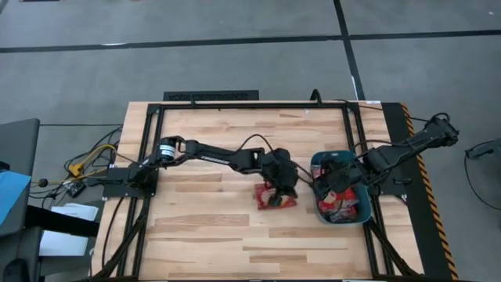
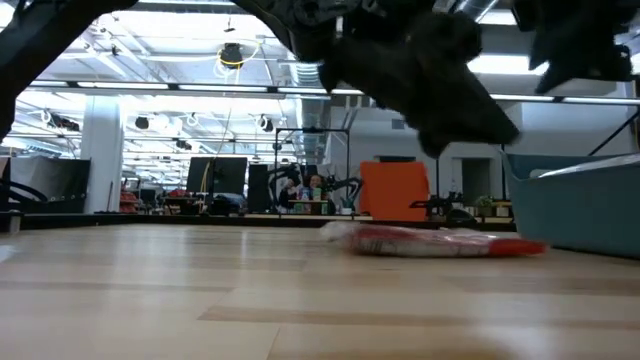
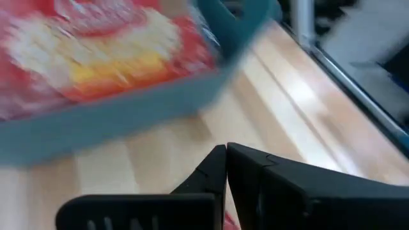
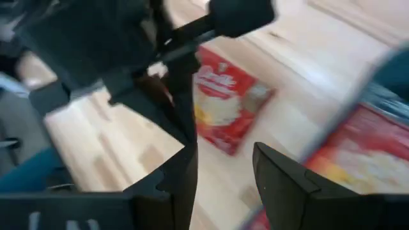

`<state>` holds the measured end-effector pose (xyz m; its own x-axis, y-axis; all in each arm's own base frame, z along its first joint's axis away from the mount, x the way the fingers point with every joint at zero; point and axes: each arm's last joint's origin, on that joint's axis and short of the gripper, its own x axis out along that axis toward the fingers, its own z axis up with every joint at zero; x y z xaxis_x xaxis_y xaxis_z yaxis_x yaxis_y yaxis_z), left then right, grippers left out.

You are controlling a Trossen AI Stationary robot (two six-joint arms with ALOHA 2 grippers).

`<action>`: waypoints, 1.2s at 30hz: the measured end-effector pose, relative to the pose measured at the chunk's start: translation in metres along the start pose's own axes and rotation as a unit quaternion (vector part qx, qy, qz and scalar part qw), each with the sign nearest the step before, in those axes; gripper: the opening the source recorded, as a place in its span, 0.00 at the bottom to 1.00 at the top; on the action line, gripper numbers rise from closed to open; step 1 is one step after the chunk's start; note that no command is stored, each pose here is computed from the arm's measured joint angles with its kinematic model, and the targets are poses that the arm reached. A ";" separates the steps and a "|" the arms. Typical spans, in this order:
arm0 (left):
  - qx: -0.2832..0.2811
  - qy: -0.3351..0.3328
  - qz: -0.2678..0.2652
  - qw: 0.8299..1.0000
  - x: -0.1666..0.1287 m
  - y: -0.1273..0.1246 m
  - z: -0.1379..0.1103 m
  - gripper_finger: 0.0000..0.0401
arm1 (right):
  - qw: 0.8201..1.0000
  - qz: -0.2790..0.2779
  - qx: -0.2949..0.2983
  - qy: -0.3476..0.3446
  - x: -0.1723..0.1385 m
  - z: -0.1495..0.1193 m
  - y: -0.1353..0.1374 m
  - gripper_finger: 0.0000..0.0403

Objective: Sort popcorn bags into baskets
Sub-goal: Adjust the popcorn bag into the bin, then stack the popcorn bag into the blue bin

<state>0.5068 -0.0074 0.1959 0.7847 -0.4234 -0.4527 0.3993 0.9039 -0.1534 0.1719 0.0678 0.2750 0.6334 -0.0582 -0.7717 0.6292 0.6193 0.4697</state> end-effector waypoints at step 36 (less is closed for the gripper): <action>-0.175 -0.137 0.091 0.971 -0.288 -0.143 -0.126 0.00 | 0.910 -0.062 -0.383 0.144 0.153 0.066 0.073 0.44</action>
<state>0.1645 -0.0070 0.2373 0.9430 -0.2114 -0.2569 0.0940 0.9101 -0.4036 0.3452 0.0523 0.2195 0.3657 -0.0249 -0.9304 0.1191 0.9927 0.0202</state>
